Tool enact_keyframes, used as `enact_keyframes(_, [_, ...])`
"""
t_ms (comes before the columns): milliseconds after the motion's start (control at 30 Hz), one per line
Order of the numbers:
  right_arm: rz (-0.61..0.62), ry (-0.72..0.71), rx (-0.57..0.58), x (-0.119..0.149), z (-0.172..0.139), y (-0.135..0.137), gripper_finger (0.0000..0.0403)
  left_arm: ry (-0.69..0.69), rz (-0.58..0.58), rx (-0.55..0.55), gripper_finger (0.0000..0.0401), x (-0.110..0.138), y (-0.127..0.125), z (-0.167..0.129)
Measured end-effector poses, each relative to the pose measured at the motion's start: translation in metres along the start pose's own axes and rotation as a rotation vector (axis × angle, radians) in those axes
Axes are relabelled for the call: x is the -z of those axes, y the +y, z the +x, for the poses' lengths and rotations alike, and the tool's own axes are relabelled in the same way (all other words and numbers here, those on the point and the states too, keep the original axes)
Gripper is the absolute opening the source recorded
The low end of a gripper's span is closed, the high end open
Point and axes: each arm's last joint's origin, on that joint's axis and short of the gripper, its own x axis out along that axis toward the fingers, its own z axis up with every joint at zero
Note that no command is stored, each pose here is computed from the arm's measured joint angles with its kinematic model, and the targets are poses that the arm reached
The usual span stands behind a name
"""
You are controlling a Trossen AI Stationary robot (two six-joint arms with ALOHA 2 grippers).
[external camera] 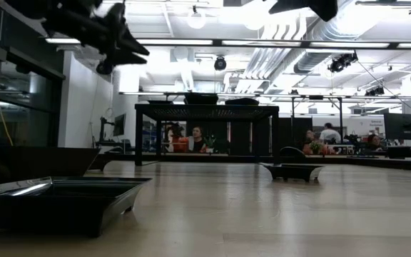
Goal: Pick & Place Mini shaped plates
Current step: Stack the square plate on top of the square plate on the shelf
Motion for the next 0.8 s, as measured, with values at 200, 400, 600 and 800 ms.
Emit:
enact_keyframes(200, [0.024, 0.115, -0.039, 0.007, 0.0, -0.002, 0.0142, -0.041, 0.088, 0.019, 0.0129, 0.002, -0.032, -0.018])
enact_keyframes(400, [0.058, 0.245, -0.027, 0.024, 0.005, -0.009, 0.0142, -0.038, 0.139, 0.082, 0.0129, 0.012, -0.064, -0.02])
enact_keyframes(600, [0.231, 0.403, 0.005, 0.061, 0.019, -0.023, 0.0142, -0.011, 0.189, 0.121, 0.0129, 0.026, -0.094, -0.02])
enact_keyframes(800, [0.548, 0.473, 0.066, 0.096, 0.03, -0.036, 0.0142, 0.009, 0.248, 0.111, 0.0129, 0.038, -0.113, -0.025])
